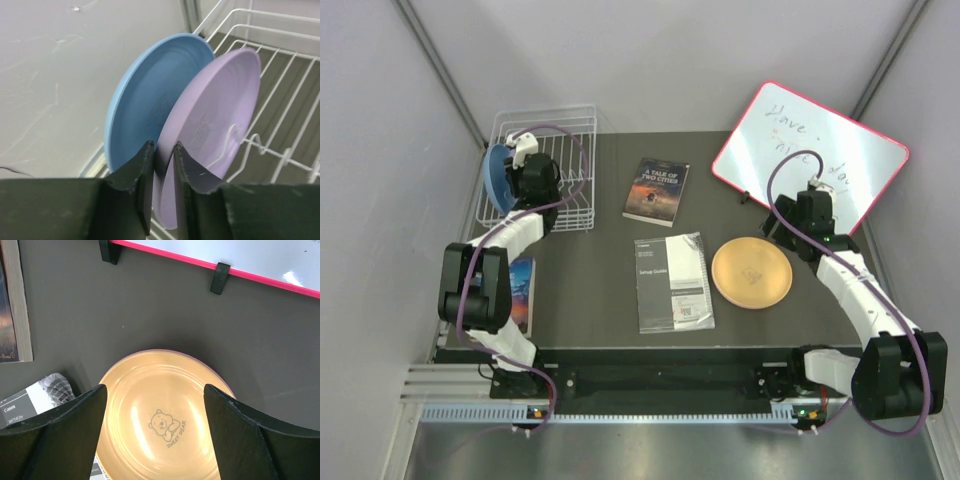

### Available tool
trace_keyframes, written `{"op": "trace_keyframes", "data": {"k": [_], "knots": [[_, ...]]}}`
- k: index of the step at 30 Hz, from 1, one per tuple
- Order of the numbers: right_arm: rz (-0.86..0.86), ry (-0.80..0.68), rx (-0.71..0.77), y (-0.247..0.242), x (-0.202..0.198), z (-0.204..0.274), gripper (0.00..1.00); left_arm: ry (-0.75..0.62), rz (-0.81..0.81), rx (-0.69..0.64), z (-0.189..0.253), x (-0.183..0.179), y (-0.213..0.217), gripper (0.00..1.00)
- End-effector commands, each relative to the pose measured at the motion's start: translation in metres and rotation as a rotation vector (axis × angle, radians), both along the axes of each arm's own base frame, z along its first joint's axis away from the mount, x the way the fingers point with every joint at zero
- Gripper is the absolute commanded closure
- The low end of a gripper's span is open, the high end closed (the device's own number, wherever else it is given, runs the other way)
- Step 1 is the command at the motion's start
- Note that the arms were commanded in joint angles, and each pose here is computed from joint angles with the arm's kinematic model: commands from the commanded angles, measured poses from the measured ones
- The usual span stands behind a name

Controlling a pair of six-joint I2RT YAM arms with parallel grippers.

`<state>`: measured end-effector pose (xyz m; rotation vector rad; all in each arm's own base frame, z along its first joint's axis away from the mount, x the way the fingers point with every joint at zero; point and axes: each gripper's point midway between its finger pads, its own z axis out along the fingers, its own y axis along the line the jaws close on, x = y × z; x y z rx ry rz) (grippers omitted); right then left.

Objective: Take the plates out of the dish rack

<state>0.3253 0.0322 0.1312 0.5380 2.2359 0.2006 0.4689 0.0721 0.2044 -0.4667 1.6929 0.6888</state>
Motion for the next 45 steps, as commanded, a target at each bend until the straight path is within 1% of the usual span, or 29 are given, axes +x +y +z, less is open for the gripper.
{"op": "trace_keyframes", "data": {"k": [1,2,4,5,7,15,17,18,19,21,27,34,37,40,45], "knots": [[0.011,-0.048,0.002,0.001,0.008,0.012,0.22,-0.073,0.028,0.013,0.024,0.005,0.005,0.8],[0.011,-0.051,0.002,0.001,0.008,0.013,0.22,-0.071,0.028,0.015,0.024,0.005,0.005,0.81],[0.011,-0.054,0.005,0.001,0.008,0.014,0.22,-0.076,0.039,0.012,0.023,0.004,0.006,0.86],[0.011,-0.051,0.005,0.001,0.007,0.013,0.22,-0.08,0.049,0.012,0.025,0.004,0.007,0.87],[0.013,-0.05,0.002,0.001,0.007,0.012,0.22,-0.075,0.043,0.012,0.027,0.005,0.006,1.0],[0.017,-0.039,0.009,0.003,0.007,0.007,0.22,-0.089,0.021,0.022,0.038,0.007,0.004,1.0],[0.022,-0.047,0.015,0.004,0.008,0.008,0.22,-0.092,0.007,0.067,0.05,0.007,0.001,1.0],[0.023,-0.041,0.016,0.004,0.007,0.005,0.22,-0.074,0.028,0.112,0.056,0.003,0.004,1.0],[0.024,-0.042,0.017,0.005,0.008,0.006,0.22,-0.098,0.038,0.127,0.064,0.002,0.004,1.0],[0.026,-0.036,0.02,0.005,0.007,0.002,0.22,-0.082,0.051,0.172,0.072,-0.003,0.004,1.0],[0.031,-0.032,0.028,0.007,0.007,-0.001,0.22,-0.089,0.073,0.232,0.089,-0.014,0.001,1.0],[0.045,-0.045,0.033,0.01,0.012,0.004,0.22,-0.119,0.022,0.212,0.12,-0.022,-0.025,1.0],[0.053,-0.043,0.036,0.011,0.013,0.004,0.22,-0.13,0.03,0.219,0.131,-0.027,-0.027,1.0],[0.062,-0.043,0.039,0.012,0.013,0.004,0.22,-0.129,0.038,0.233,0.133,-0.029,-0.025,1.0],[0.065,-0.038,0.039,0.013,0.011,0.001,0.22,-0.1,0.031,0.254,0.124,-0.028,-0.026,1.0]]}}
